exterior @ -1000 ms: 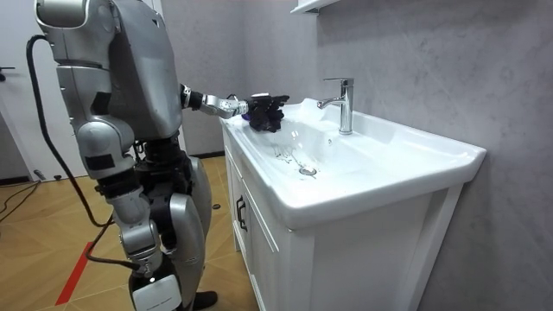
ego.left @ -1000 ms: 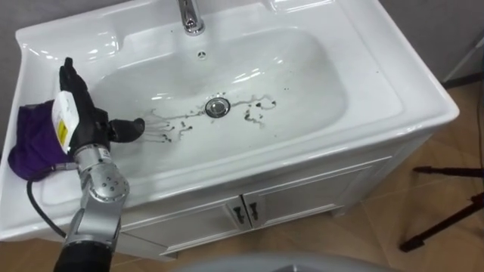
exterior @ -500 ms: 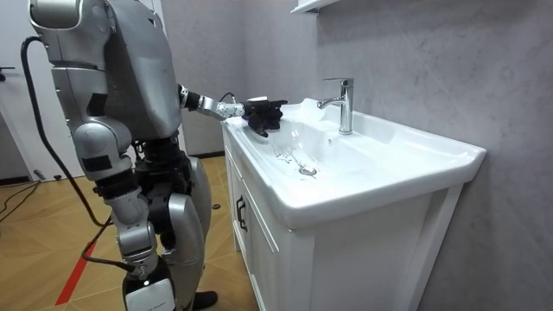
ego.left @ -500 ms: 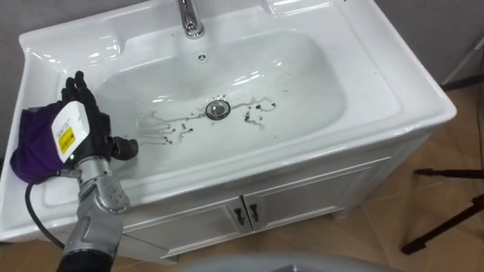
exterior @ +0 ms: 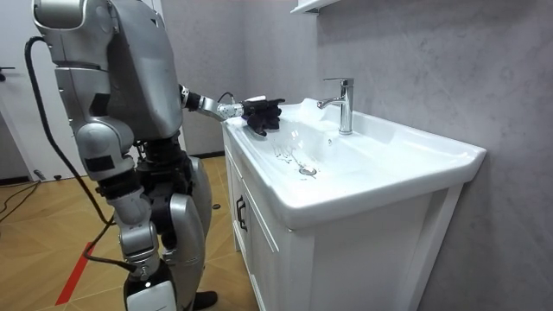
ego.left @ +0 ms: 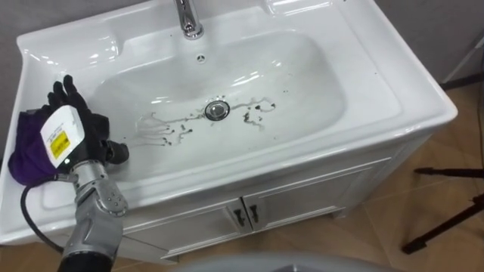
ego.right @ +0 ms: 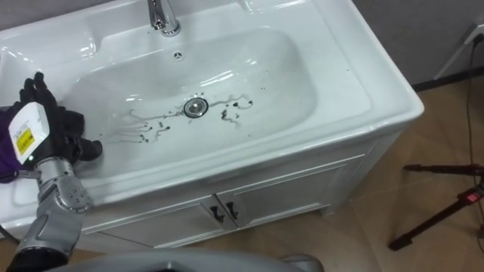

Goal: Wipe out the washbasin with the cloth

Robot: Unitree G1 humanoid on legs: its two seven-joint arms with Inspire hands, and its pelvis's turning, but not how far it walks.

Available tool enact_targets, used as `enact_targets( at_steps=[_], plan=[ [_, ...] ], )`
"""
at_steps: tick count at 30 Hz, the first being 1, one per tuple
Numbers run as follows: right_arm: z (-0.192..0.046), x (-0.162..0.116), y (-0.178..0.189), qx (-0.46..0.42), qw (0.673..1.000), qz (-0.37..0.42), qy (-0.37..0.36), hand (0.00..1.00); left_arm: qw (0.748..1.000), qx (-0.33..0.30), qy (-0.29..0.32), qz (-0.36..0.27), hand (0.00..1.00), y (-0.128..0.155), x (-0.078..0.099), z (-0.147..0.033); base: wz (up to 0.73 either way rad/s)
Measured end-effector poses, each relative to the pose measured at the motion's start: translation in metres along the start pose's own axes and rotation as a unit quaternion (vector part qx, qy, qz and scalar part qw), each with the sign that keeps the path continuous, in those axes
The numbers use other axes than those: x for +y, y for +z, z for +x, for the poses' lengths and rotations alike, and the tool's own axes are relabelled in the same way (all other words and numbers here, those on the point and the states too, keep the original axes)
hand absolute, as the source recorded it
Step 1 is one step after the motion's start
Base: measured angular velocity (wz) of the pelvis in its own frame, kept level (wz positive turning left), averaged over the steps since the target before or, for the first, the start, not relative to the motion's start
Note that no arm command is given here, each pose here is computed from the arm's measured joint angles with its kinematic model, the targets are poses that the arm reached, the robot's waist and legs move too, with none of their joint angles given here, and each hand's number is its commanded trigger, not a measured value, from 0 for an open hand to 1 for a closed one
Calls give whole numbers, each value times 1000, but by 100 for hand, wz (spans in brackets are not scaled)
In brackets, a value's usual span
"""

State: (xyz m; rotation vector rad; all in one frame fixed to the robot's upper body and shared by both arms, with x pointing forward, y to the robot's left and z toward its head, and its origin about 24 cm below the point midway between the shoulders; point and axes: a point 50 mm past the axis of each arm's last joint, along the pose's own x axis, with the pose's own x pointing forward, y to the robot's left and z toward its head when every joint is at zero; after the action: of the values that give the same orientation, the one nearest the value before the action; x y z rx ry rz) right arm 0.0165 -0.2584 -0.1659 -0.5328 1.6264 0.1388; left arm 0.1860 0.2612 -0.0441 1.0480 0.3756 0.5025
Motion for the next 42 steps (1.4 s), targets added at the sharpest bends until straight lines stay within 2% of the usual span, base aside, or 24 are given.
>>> enact_targets(
  at_steps=[16,42],
  plan=[
    [0,-1,1,-2,1000,5,-1,0,999,6,36,5,0,-5,2,-2,-2],
    [0,-3,0,5,1000,-5,-7,0,999,22,41,17,0,-16,-3,-5,1]
  ],
)
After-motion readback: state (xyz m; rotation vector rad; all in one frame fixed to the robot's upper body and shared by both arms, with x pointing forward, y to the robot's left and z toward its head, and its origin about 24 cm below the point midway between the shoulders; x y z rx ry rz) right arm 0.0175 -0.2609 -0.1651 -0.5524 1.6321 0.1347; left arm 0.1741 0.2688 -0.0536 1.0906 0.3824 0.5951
